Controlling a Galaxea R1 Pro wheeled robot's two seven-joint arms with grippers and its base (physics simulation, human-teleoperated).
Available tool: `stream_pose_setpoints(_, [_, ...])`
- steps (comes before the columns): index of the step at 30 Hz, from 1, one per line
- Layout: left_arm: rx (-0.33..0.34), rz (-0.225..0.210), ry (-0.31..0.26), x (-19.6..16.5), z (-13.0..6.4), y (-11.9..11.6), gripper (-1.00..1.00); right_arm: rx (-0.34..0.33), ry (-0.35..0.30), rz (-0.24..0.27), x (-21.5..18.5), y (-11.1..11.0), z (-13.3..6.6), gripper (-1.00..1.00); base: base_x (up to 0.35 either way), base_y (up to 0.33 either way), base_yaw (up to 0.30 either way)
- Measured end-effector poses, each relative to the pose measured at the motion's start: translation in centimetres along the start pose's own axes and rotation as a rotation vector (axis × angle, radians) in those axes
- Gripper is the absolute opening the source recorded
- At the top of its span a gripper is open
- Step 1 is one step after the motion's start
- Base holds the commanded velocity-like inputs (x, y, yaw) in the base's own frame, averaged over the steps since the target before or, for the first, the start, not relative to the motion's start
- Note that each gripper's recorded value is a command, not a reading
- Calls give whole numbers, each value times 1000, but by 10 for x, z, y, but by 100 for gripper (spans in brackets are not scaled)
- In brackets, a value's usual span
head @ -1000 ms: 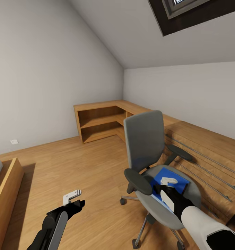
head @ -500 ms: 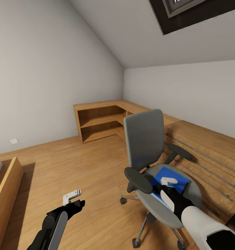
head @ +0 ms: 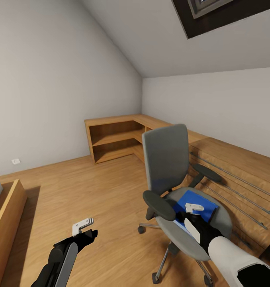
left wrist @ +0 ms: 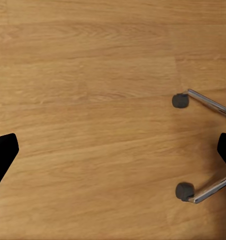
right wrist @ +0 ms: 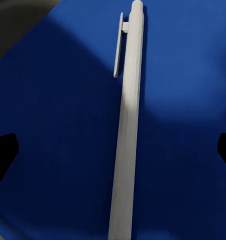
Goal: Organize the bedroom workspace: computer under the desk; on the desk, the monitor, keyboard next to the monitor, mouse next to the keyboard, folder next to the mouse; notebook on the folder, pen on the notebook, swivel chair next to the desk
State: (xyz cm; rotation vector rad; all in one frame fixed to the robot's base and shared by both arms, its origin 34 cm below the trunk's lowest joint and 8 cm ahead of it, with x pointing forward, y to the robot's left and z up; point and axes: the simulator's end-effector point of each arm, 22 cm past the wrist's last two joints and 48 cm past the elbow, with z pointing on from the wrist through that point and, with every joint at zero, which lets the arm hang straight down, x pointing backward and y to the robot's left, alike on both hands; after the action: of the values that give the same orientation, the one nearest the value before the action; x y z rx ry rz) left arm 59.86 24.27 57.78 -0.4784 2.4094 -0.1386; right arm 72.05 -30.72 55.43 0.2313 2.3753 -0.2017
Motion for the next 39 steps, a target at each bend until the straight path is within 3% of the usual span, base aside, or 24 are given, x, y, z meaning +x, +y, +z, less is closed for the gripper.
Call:
stream_pose_setpoints(15, [1, 0, 1, 0, 0, 0, 100, -1, 1, 0, 0, 0, 0, 100, 0, 0, 0])
stream_pose_setpoints(16, [1, 0, 1, 0, 0, 0, 100, -1, 1, 0, 0, 0, 0, -100, 0, 0, 0])
stream_pose_setpoints(39, [1, 0, 3, 1, 0, 0, 100, -2, 0, -3, 0, 0, 0, -100, 0, 0, 0])
